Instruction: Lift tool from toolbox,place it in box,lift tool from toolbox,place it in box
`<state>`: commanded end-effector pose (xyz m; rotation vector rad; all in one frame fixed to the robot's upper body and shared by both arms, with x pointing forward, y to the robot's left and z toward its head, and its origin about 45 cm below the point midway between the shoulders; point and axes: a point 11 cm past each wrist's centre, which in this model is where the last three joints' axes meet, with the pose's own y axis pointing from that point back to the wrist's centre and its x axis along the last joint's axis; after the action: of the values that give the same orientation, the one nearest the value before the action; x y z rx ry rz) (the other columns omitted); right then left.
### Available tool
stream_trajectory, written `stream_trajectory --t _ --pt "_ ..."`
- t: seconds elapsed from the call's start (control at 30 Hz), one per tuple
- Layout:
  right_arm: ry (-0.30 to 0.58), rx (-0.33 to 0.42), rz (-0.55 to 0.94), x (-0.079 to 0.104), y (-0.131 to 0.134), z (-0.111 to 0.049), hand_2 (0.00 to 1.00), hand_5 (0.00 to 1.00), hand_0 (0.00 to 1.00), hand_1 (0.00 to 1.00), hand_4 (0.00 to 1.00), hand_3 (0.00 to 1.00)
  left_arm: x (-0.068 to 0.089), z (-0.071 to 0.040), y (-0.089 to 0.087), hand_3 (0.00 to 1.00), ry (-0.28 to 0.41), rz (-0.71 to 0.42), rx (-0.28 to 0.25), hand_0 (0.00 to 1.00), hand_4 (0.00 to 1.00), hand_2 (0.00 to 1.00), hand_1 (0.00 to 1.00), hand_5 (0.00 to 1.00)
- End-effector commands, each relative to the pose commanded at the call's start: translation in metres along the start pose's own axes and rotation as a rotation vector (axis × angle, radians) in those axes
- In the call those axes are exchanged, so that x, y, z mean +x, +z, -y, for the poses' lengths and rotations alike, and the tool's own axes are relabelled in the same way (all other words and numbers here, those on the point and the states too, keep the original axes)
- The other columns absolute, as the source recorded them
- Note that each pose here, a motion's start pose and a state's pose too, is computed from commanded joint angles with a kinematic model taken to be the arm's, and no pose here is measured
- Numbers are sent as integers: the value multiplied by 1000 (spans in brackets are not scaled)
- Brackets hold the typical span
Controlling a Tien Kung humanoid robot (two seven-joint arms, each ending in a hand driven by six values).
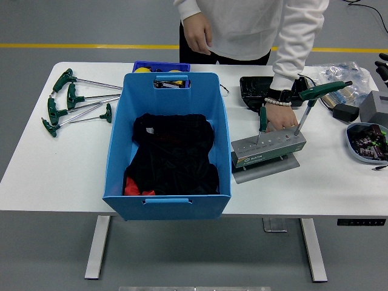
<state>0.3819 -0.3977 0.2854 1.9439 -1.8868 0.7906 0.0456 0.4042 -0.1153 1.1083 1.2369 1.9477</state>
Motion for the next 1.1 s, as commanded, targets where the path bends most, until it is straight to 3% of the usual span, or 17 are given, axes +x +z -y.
stream_trajectory --t 0.1,0.13,0.3,0.8,1.1 --pt "-33 65 -170 1 -15 10 955 673 998 957 998 980 0 0 0 763 0 2 0 748 718 820 741 637" --pt "-49 93 -228 1 -20 13 966 615 998 970 998 998 0 0 0 766 0 3 0 747 717 819 741 631" --pt "-132 176 -420 -4 -35 24 966 615 998 970 998 998 -1 0 0 766 1 2 1 747 717 819 741 631" --pt "-365 209 -671 -47 -27 56 957 554 998 958 998 987 -2 0 2 771 -1 14 -2 748 720 820 741 629" --pt "-441 213 -785 -64 -20 70 938 549 998 944 998 968 -2 -1 5 771 -1 12 -8 749 722 819 740 630"
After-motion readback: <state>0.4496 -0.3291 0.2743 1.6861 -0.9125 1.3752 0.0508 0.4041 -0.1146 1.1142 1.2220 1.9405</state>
